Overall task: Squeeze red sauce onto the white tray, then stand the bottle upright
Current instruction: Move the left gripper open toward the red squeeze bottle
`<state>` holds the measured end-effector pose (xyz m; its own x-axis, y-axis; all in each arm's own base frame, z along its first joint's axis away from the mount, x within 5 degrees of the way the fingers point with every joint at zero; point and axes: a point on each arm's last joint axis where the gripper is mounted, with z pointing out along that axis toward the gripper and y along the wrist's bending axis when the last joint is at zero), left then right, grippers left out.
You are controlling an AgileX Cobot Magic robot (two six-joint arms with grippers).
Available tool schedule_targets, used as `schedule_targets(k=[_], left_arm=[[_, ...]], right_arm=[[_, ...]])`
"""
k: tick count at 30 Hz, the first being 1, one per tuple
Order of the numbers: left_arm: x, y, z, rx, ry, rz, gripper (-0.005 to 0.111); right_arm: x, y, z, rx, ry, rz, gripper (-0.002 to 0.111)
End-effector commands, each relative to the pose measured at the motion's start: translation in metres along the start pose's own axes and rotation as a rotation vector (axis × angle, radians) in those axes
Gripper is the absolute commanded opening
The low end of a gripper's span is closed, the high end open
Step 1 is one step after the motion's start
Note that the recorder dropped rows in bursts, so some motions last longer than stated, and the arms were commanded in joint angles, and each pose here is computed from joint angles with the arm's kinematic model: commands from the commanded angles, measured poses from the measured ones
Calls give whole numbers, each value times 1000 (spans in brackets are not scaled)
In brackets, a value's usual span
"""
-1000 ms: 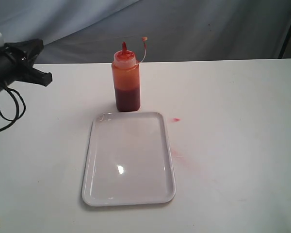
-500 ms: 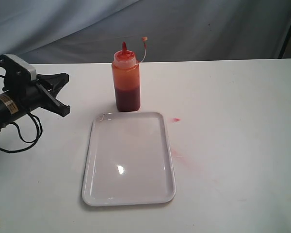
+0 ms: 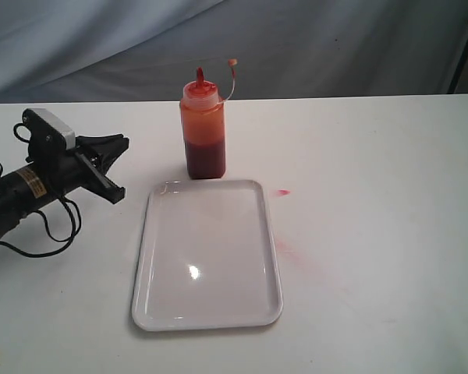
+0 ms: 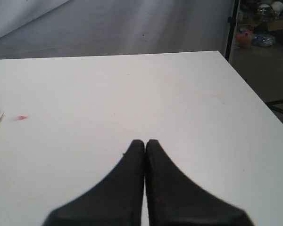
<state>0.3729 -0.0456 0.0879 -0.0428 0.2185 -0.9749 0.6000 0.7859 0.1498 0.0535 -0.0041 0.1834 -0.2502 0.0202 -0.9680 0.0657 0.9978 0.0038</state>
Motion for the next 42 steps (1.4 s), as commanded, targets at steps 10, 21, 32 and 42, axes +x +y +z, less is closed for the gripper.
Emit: schedule_targets(k=[10, 21, 32, 42], left_arm=[[15, -12, 29, 148, -47, -32, 105], [13, -17, 28, 198, -63, -134, 105], [11, -30, 34, 236, -63, -133, 105], [-4, -47, 72, 262, 31, -40, 105]], right_arm=[[1, 0, 0, -6, 0, 5, 0], [1, 0, 0, -6, 0, 5, 0], [1, 0, 0, -6, 0, 5, 0], [1, 0, 0, -6, 0, 5, 0]])
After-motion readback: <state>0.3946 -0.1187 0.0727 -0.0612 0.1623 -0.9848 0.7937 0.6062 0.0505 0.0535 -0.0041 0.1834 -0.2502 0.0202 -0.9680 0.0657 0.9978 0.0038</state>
